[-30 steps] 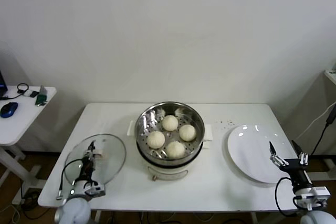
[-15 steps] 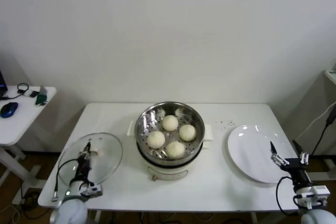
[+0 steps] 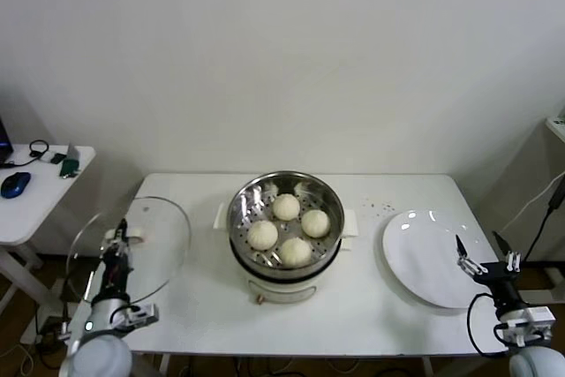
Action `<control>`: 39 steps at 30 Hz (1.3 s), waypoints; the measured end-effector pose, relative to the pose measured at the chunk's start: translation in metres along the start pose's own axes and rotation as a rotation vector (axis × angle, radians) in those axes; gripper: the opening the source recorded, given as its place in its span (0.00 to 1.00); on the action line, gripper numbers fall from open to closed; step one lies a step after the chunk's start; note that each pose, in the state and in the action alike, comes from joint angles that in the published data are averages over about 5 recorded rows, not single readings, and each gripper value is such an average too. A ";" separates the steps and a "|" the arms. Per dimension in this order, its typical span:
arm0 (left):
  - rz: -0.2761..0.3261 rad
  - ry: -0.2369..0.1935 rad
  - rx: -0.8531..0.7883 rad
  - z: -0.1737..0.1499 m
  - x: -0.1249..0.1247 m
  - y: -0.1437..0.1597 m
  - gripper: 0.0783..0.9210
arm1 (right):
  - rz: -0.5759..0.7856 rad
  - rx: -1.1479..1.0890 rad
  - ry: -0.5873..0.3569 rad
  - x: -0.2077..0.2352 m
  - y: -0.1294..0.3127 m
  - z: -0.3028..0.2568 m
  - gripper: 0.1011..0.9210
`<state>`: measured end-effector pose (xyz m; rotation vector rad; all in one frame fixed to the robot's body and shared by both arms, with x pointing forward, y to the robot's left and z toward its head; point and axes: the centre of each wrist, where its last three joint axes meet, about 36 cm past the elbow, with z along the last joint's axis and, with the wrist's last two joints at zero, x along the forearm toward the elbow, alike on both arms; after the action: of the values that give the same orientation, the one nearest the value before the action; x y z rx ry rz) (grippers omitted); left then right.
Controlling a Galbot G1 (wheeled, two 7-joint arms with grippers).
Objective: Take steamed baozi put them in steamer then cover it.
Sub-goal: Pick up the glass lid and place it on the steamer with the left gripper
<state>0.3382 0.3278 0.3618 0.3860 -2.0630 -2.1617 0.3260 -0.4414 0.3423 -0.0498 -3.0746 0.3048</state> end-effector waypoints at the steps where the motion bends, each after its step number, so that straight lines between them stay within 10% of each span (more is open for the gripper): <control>1: -0.012 0.003 0.003 -0.001 0.001 0.007 0.08 | -0.003 0.003 0.001 -0.001 0.000 0.000 0.88; 14: -0.103 -0.045 0.097 -0.040 -0.001 0.076 0.08 | -0.045 0.035 -0.009 -0.022 0.012 0.004 0.88; 39: -0.027 -0.256 0.163 -0.201 -0.001 0.091 0.08 | -0.054 0.057 -0.016 -0.042 0.049 0.019 0.88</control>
<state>0.3864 0.1291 0.4462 0.1604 -2.3913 -2.1637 0.3678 -0.3983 0.3118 0.0387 -3.0743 0.3920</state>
